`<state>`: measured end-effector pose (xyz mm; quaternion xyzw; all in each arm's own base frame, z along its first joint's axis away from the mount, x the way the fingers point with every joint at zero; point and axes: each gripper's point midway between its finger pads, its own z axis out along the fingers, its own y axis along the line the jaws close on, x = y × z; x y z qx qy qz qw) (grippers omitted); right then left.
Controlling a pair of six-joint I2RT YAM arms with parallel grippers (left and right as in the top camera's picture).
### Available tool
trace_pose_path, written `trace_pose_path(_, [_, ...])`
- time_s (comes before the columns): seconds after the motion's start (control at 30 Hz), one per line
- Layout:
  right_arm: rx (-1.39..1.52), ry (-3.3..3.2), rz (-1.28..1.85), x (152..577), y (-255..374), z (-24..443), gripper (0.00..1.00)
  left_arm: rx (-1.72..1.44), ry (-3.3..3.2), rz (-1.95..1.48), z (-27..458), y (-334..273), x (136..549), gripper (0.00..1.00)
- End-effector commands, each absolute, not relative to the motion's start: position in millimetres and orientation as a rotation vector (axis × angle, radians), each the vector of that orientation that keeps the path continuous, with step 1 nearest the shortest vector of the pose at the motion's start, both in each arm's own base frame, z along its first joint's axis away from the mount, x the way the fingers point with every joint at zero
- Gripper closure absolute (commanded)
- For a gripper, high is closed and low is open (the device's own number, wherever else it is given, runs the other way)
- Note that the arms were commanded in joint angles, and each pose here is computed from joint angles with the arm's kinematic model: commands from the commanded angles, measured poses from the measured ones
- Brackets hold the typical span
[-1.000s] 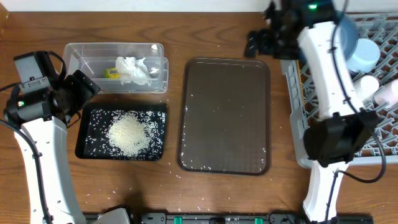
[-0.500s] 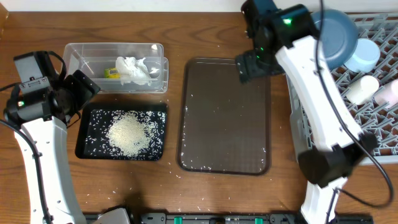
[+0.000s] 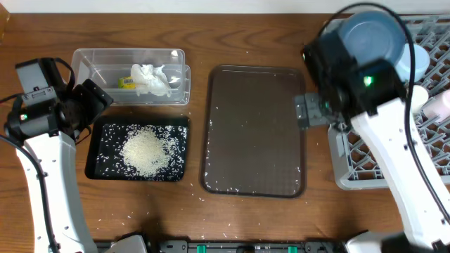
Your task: Sort waste into correct bins and load items into the dishwasher rack
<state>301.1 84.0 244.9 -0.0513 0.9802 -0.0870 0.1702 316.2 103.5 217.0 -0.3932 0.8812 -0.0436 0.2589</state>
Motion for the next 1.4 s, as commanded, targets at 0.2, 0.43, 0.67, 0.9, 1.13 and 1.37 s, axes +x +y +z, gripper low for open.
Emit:
trace_pose_path(0.2, [-0.057, 2.661, -0.103, 321, 101, 194, 0.01, -1.078, 2.38, -0.112, 219, 106, 315, 0.11])
trace_pose_path(0.43, [-0.069, 2.715, -0.138, 311, 96, 164, 0.01, -1.078, 2.38, -0.112, 219, 106, 315, 0.11])
trace_pose_path(0.67, [-0.094, 2.813, -0.178, 289, 89, 149, 0.01, -1.078, 2.38, -0.112, 219, 106, 315, 0.11])
trace_pose_path(0.9, [-0.096, 2.822, -0.176, 287, 89, 149, 0.01, -1.078, 2.38, -0.112, 219, 106, 315, 0.11])
trace_pose_path(1.13, [-0.082, 2.754, -0.13, 302, 96, 145, 0.01, -1.078, 2.38, -0.112, 219, 106, 315, 0.11])
trace_pose_path(1.37, [-0.293, 2.611, 0.051, 326, 128, 120, 0.01, -1.078, 2.38, -0.112, 219, 106, 315, 0.1])
